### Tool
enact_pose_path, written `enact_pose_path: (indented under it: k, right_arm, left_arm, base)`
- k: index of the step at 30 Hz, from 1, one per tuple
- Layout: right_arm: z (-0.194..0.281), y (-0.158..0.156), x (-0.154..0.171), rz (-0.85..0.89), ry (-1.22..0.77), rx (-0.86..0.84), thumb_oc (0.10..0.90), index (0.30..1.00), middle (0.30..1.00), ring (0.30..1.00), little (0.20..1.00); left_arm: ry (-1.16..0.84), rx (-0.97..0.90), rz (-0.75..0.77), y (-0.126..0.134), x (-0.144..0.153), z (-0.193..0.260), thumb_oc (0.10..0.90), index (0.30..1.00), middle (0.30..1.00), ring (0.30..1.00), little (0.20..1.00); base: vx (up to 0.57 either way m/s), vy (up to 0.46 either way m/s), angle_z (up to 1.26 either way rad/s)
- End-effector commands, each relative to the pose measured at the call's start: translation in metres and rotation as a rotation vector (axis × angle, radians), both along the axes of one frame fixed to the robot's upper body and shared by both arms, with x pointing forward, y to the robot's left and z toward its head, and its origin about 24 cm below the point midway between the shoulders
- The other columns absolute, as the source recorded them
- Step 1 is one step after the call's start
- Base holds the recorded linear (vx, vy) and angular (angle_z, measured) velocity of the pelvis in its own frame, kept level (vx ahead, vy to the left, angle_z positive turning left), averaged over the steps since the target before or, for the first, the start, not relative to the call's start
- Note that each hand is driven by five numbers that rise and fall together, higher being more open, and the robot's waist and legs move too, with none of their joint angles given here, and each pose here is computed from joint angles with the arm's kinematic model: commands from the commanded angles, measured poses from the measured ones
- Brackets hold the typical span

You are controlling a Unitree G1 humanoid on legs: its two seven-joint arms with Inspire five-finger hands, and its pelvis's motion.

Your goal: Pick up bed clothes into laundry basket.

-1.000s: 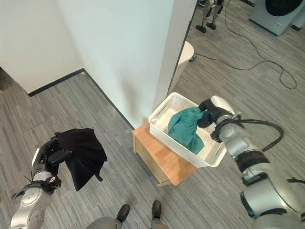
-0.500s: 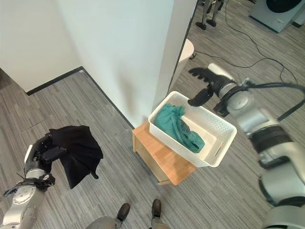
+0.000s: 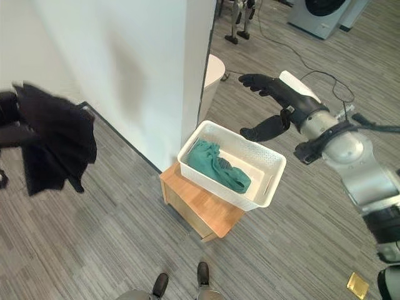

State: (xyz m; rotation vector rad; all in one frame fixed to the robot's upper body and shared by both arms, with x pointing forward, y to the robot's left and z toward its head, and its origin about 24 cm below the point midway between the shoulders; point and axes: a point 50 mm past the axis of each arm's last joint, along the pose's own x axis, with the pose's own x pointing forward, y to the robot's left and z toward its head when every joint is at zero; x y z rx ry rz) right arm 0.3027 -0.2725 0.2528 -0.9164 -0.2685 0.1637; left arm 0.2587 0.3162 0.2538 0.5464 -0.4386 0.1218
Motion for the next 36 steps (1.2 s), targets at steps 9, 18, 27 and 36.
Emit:
enact_pose_path:
  k: [9,18,27,36]
  right_arm:
    - [0.023,-0.015,-0.032,-0.008,-0.379,0.38,0.8,0.9,0.9,0.9,0.9]
    - [0.012,-0.01,-0.027,0.011,-0.368,0.443,0.8,0.9,0.9,0.9,0.9]
    - [0.005,0.003,-0.02,0.058,-0.335,0.474,0.8,0.9,0.9,0.9,0.9]
    - [0.008,0.033,-0.03,0.19,-0.438,0.603,0.8,0.9,0.9,0.9,0.9]
  left_arm:
    - [-0.343,0.247,-0.363,-0.08,-0.009,0.107,0.4,0.3,0.3,0.3,0.3]
    - [-0.418,0.327,-0.359,-0.092,-0.008,0.142,0.4,0.3,0.3,0.3,0.3]
    - [-0.351,0.356,-0.399,-0.115,0.022,0.148,0.4,0.3,0.3,0.3,0.3]
    - [-0.31,0.336,-0.417,-0.14,0.05,0.149,0.4,0.3,0.3,0.3,0.3]
  base:
    - [-0.01,0.005,-0.12]
    - [0.0,0.003,-0.09]
    - [0.0,0.007,-0.11]
    - [0.0,-0.004,-0.08]
